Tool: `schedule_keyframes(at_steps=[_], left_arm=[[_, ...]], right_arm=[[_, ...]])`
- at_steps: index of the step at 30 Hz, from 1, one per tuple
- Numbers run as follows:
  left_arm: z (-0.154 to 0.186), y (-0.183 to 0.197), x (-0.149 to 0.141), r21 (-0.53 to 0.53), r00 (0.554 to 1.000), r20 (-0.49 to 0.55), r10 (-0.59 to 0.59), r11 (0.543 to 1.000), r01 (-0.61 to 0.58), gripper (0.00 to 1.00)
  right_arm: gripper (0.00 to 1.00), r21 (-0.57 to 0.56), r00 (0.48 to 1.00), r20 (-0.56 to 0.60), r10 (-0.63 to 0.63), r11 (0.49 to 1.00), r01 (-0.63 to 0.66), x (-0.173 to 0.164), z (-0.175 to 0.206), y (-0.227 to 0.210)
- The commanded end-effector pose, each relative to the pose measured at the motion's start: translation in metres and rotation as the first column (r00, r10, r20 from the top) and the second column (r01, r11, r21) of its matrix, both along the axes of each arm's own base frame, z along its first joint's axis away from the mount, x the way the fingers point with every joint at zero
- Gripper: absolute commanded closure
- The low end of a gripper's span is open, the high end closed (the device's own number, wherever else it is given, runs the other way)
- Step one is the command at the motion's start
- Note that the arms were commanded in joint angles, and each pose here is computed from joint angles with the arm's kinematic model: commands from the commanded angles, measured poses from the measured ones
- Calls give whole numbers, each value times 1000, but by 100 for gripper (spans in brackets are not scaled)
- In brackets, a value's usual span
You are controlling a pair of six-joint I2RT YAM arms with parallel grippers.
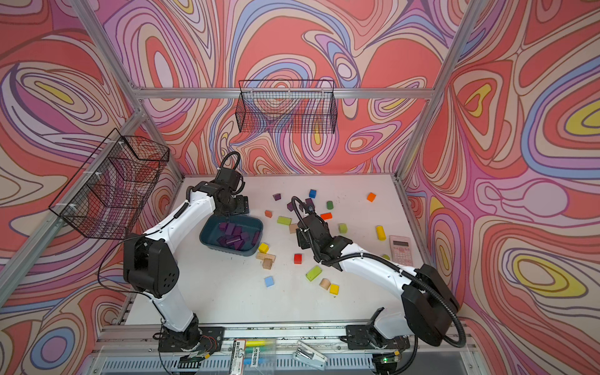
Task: Pick purple bricks into the storage bin
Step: Pick up the building block from the center of the board.
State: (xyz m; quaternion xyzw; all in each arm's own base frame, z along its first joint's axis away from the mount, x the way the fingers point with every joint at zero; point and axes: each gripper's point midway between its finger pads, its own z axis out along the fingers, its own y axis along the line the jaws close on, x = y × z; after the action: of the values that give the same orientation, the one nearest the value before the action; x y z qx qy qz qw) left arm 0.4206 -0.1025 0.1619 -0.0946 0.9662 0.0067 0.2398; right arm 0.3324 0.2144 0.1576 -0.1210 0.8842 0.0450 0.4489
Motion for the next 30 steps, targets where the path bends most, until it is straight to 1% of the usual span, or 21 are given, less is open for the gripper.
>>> schedule_keyframes(at_steps=[1, 8, 12, 18, 25, 30], left_arm=[[-5, -4, -8, 32, 998, -39, 45, 999, -44, 15], [-8, -21, -7, 42, 996, -57, 71, 997, -68, 16], [-6, -25, -3, 41, 994, -46, 97, 995, -95, 16], [-6, -40, 6, -37, 990, -32, 136, 990, -137, 16], [-10, -57, 18, -118, 983, -28, 181, 976, -183, 17], [-15, -71, 30, -150, 980, -7, 201, 968, -200, 19]], right_arm=[[26, 6, 995, 93, 18, 1000, -18, 4, 11, -2], [27, 10, 985, 166, 38, 999, -40, -8, -2, -15], [26, 26, 979, 201, 48, 998, -55, -13, -3, -19], [26, 52, 975, 219, 45, 997, -58, -12, -8, -19], [26, 112, 975, 219, 34, 992, -59, -14, -20, -23], [26, 143, 976, 218, 30, 988, -62, -15, -28, -27]])
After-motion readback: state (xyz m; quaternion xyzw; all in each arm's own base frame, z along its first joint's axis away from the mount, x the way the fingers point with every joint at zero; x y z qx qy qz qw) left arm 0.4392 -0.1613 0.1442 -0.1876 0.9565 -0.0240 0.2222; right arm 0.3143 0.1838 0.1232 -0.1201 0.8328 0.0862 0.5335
